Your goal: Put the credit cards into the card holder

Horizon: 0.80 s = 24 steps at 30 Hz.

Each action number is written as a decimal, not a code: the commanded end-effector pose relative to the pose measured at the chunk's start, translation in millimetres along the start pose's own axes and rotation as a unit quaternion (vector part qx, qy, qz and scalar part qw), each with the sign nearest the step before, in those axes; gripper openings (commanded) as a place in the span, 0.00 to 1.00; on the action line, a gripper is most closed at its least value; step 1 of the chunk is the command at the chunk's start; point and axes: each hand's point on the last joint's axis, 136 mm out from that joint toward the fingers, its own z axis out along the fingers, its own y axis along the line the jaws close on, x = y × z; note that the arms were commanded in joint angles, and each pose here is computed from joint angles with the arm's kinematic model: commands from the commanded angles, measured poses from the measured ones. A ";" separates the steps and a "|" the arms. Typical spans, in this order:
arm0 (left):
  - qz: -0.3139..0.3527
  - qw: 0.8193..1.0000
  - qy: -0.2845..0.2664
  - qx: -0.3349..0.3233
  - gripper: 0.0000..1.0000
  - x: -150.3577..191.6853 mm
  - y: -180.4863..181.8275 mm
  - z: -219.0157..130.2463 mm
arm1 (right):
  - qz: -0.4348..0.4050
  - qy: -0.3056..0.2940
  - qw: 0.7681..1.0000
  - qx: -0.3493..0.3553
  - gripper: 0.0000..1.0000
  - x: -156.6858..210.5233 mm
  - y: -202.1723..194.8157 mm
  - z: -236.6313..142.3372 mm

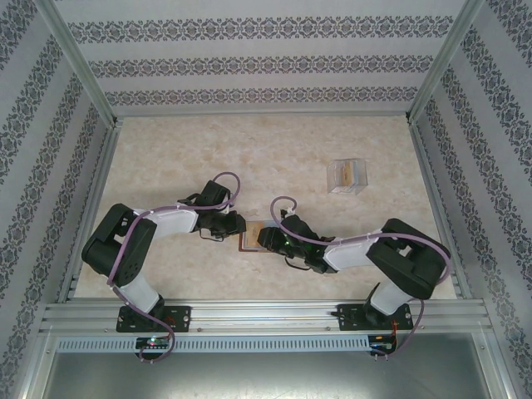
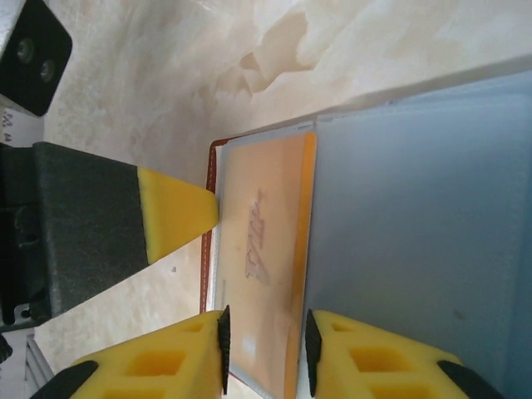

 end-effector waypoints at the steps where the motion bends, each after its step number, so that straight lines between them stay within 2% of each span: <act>1: 0.009 1.000 0.017 -0.017 0.26 10.7 5.0 9.0 | -0.025 -0.014 0.999 0.042 0.40 -5.3 -8.6 -7.6; 9: 0.014 1.000 0.011 -0.016 0.27 7.9 3.1 6.8 | -0.072 -0.038 0.994 0.075 0.45 -20.0 -6.6 -26.2; 15: 0.020 1.000 0.009 -0.017 0.29 6.3 2.3 5.1 | -0.141 -0.076 0.983 0.085 0.48 -54.6 16.2 -51.7; 20: 0.031 0.999 -0.008 -0.028 0.37 1.5 1.5 -4.6 | -0.192 -0.131 0.967 0.103 0.52 -115.1 23.5 -81.6; 24: 0.042 0.998 -0.024 -0.038 0.46 -3.6 -1.0 -16.5 | -0.221 -0.182 0.945 0.160 0.60 -180.9 11.8 -119.8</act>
